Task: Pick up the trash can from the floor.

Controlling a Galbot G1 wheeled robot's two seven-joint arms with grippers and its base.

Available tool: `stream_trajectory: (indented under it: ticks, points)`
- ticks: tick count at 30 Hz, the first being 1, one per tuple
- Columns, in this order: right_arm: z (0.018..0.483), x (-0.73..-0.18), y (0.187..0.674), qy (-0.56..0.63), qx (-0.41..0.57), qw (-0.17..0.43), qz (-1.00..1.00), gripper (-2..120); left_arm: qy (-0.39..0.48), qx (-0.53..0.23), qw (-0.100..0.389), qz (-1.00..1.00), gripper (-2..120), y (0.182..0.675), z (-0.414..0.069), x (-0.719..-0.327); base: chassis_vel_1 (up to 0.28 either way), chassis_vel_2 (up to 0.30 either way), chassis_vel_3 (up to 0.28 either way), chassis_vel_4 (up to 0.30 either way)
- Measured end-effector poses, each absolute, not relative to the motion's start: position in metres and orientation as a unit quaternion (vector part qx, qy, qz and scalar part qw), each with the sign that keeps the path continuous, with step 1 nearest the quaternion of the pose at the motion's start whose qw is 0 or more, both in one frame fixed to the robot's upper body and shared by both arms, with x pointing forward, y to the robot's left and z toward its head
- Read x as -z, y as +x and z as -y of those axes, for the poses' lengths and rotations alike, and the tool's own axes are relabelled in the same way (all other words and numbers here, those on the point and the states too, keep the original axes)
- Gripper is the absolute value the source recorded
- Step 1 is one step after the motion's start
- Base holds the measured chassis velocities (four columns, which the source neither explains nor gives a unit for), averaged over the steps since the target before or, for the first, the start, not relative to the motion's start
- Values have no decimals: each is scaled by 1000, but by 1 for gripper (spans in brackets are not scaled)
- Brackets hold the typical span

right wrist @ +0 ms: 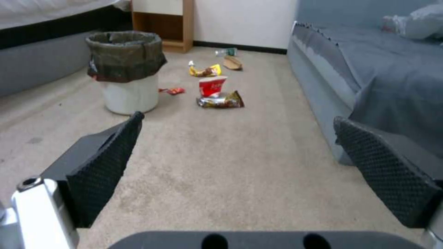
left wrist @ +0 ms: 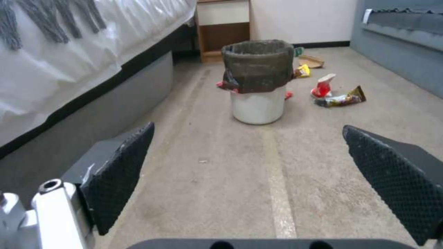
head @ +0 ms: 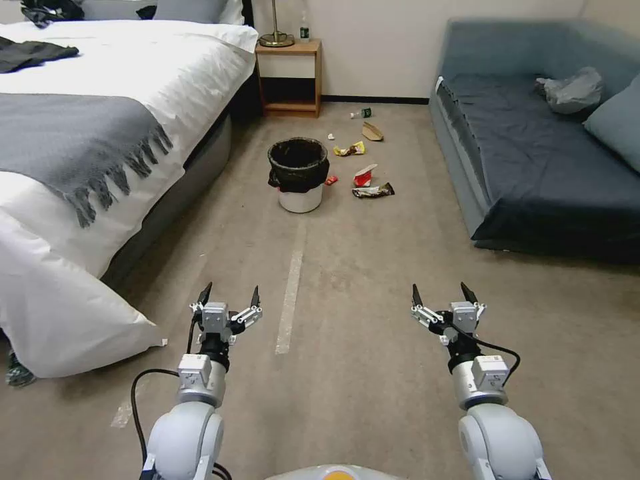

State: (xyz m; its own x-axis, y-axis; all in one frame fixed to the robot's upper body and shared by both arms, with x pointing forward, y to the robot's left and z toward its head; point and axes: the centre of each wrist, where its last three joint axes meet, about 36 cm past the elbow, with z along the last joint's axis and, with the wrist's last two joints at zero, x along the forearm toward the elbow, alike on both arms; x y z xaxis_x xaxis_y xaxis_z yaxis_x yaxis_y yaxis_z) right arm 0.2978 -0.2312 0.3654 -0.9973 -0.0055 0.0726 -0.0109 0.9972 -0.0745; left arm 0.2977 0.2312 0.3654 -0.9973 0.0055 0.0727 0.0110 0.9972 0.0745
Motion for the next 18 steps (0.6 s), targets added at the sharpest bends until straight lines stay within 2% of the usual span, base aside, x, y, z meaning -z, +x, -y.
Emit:
stream_trajectory:
  ticks: [18]
  points:
    - [231,-365,298,4,-37,36,999,100,-4,37,36,999,100,298,-231,-365,0,0,0,0]
